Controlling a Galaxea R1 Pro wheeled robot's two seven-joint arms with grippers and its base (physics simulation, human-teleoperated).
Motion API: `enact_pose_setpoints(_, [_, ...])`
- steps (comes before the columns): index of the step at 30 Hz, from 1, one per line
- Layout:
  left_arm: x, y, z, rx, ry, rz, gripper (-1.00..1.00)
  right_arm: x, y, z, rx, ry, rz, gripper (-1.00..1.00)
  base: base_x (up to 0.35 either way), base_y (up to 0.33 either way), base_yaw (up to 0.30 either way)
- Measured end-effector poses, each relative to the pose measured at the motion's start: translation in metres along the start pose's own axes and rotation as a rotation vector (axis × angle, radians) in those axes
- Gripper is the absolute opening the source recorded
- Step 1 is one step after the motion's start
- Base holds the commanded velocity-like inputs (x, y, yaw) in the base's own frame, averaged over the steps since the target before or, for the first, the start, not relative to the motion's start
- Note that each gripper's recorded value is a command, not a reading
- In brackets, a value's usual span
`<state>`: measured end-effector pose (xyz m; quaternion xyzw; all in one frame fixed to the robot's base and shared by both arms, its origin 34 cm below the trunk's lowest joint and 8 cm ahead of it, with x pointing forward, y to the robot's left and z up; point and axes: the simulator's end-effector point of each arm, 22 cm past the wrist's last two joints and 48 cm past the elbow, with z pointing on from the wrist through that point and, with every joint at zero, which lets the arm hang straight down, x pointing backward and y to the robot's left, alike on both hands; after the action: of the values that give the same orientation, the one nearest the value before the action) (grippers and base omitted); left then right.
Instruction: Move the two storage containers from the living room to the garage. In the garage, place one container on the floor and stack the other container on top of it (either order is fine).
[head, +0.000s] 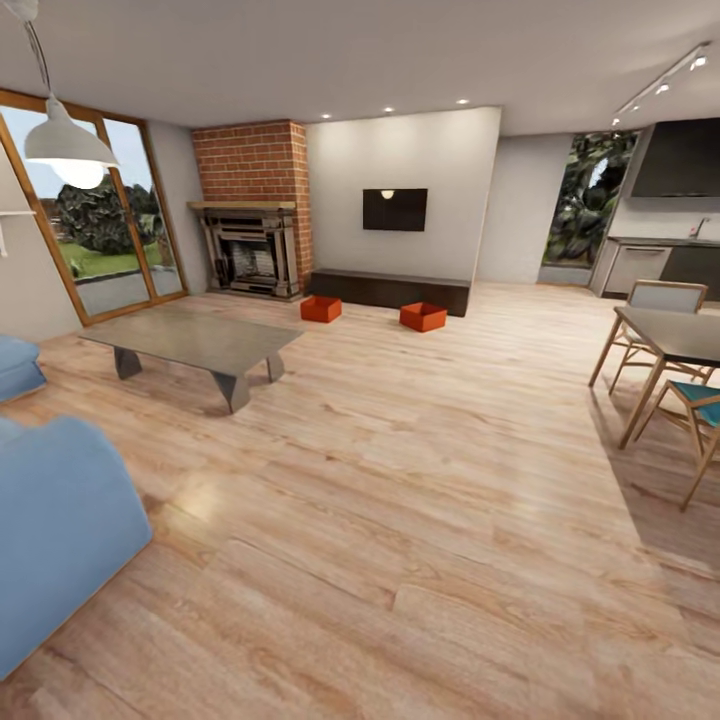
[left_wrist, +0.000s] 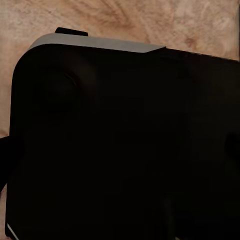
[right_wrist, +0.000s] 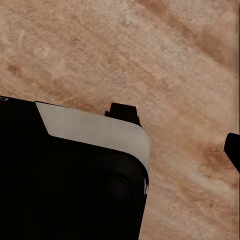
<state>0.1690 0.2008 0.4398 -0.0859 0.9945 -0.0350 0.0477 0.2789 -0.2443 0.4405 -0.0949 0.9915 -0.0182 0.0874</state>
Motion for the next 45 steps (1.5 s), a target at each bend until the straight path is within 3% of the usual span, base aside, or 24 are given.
enact_pose_setpoints(45, [-0.0001, 0.0, 0.0, 0.0, 0.0, 0.0, 1.0, 0.0003, 0.0, 0.0, 0.0, 0.001, 0.002, 1.0, 0.337, 0.0, 0.0])
